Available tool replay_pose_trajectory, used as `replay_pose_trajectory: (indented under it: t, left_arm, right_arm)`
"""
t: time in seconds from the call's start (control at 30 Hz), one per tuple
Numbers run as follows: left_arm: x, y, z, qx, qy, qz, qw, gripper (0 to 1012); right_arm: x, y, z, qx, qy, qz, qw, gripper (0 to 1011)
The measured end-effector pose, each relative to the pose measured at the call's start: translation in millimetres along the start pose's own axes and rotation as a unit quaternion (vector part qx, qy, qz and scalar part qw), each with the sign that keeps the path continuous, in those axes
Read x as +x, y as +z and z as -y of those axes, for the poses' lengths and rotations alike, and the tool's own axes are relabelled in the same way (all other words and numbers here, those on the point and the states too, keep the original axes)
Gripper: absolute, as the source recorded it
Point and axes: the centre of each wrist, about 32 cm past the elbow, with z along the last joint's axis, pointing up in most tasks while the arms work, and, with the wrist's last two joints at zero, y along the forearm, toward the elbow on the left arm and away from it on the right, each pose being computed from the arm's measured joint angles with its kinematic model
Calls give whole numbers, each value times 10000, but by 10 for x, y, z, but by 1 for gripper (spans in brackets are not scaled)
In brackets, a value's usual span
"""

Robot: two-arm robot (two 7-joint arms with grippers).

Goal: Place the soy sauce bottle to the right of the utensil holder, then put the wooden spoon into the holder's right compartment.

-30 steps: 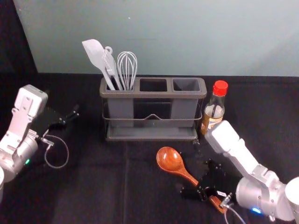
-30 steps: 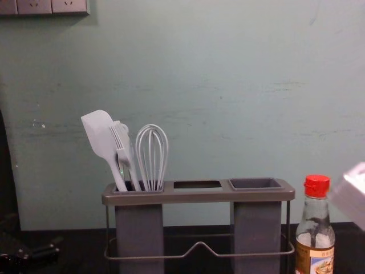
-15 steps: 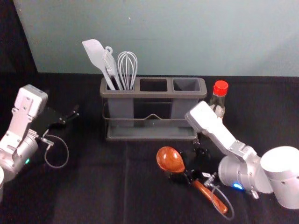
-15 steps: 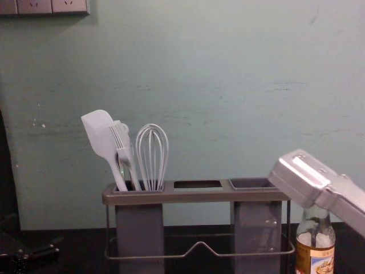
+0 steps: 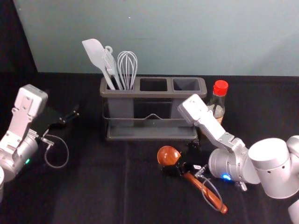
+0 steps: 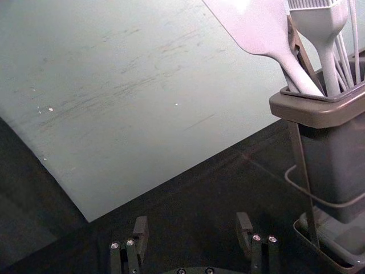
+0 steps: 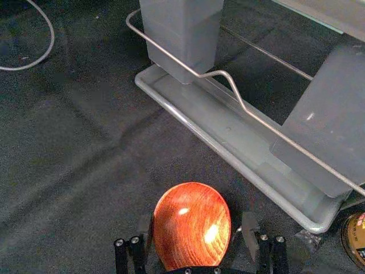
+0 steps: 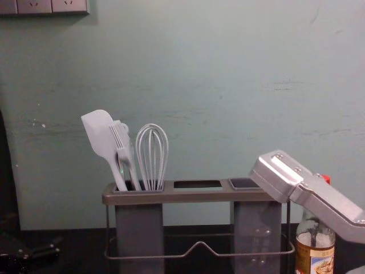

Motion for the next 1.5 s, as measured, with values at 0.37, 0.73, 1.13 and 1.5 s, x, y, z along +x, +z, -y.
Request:
replay_pose_trajectory:
  t: [0.37,0.73,1.13,1.5]
  left_arm:
    - [0,0,0,0,0,0,10000,1005]
    - [0,0,0,0,0,0,10000,1005]
    - [0,0,0,0,0,0,10000,1005]
    - [0,0,0,0,0,0,10000,1005]
  right_arm:
    - [-4,0,-75,1,23,-24,10000,1000]
    - [-19,3,-97,-32,19,71,10000,1000]
    - [-48,1,-112,-42,5,204,9998,1000]
    - [-46,-4,-113,-30,37,162,9999,1000]
